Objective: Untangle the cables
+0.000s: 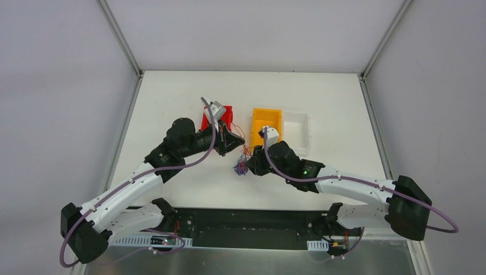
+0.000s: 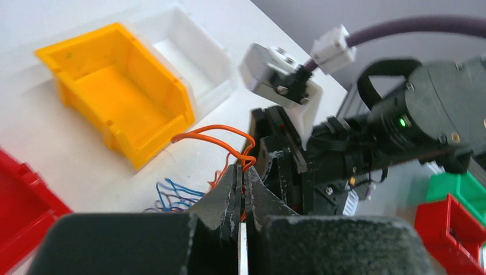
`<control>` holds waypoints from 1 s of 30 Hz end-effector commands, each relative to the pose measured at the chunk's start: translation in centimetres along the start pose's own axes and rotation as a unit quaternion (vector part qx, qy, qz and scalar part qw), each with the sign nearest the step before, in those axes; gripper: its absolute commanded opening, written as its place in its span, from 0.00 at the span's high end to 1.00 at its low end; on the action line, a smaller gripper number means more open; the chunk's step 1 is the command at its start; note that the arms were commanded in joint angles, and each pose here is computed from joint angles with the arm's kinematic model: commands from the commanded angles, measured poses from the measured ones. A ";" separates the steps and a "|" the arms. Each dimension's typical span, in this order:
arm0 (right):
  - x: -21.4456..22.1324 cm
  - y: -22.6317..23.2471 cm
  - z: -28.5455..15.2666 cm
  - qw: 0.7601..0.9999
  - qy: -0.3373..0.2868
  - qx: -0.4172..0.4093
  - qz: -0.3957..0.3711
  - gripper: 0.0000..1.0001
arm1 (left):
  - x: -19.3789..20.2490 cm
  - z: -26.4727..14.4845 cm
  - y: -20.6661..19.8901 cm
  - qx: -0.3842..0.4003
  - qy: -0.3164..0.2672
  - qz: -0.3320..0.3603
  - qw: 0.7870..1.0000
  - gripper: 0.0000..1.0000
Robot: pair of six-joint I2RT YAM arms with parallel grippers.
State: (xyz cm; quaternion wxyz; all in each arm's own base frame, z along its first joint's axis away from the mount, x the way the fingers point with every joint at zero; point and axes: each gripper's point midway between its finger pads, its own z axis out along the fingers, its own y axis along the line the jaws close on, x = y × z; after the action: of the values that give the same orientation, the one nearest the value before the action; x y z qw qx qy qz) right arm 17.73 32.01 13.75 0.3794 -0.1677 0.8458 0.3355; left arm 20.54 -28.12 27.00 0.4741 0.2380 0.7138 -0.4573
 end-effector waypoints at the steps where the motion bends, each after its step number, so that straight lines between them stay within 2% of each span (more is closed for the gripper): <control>1: -2.3 -1.5 0.2 0.996 -0.065 0.048 0.031 0.87 | -4.8 -1.3 2.9 -0.104 -0.060 -0.058 0.991 1.00; 4: -0.7 -3.8 -0.5 0.993 -0.061 0.089 0.049 0.96 | -6.2 -2.8 4.8 -0.136 -0.085 -0.071 0.984 1.00; 6: 0.5 -4.9 -1.3 0.991 -0.056 0.103 0.058 0.97 | -7.1 -4.3 6.7 -0.180 -0.107 -0.080 0.975 1.00; 8: 1.2 -6.7 -2.4 0.986 -0.063 0.134 0.071 0.98 | -6.7 -5.9 8.8 -0.238 -0.105 -0.087 0.962 1.00; 12: 1.7 -10.8 -5.3 0.967 -0.091 0.222 0.089 1.00 | -6.3 -8.9 11.6 -0.335 -0.116 -0.073 0.932 1.00; 18: 0.9 -14.7 -8.7 0.933 -0.137 0.308 0.130 1.00 | -5.5 -13.3 13.7 -0.435 -0.129 -0.052 0.890 1.00; 20: 0.8 -15.8 -9.3 0.921 -0.136 0.334 0.147 1.00 | -5.3 -14.3 13.8 -0.450 -0.129 -0.041 0.883 1.00; 21: 0.8 -16.2 -9.5 0.917 -0.132 0.342 0.154 0.94 | -5.2 -14.7 13.9 -0.457 -0.128 -0.037 0.879 1.00; 23: 0.9 -16.5 -9.4 0.914 -0.120 0.351 0.164 0.71 | -4.9 -15.2 13.8 -0.460 -0.128 -0.035 0.878 1.00; 24: 0.8 -16.2 -9.1 0.918 -0.111 0.344 0.161 0.54 | -4.7 -15.1 13.6 -0.452 -0.127 -0.034 0.882 1.00; 26: 0.5 -14.6 -8.0 0.938 -0.091 0.304 0.141 0.34 | -4.6 -14.0 12.5 -0.413 -0.117 -0.027 0.903 1.00; 28: -0.1 -13.1 -7.1 0.954 -0.080 0.261 0.122 0.26 | -4.6 -12.9 11.3 -0.371 -0.107 -0.018 0.922 1.00; 30: -0.7 -12.5 -6.7 0.959 -0.081 0.245 0.114 0.17 | -4.5 -12.0 10.4 -0.337 -0.095 -0.011 0.936 1.00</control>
State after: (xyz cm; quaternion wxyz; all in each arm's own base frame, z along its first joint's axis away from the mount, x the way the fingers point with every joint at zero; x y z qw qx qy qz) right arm 21.10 16.68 10.38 0.4322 0.1071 0.8837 0.1444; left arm 25.32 -10.41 27.50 0.5845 -0.0480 0.7887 -0.1847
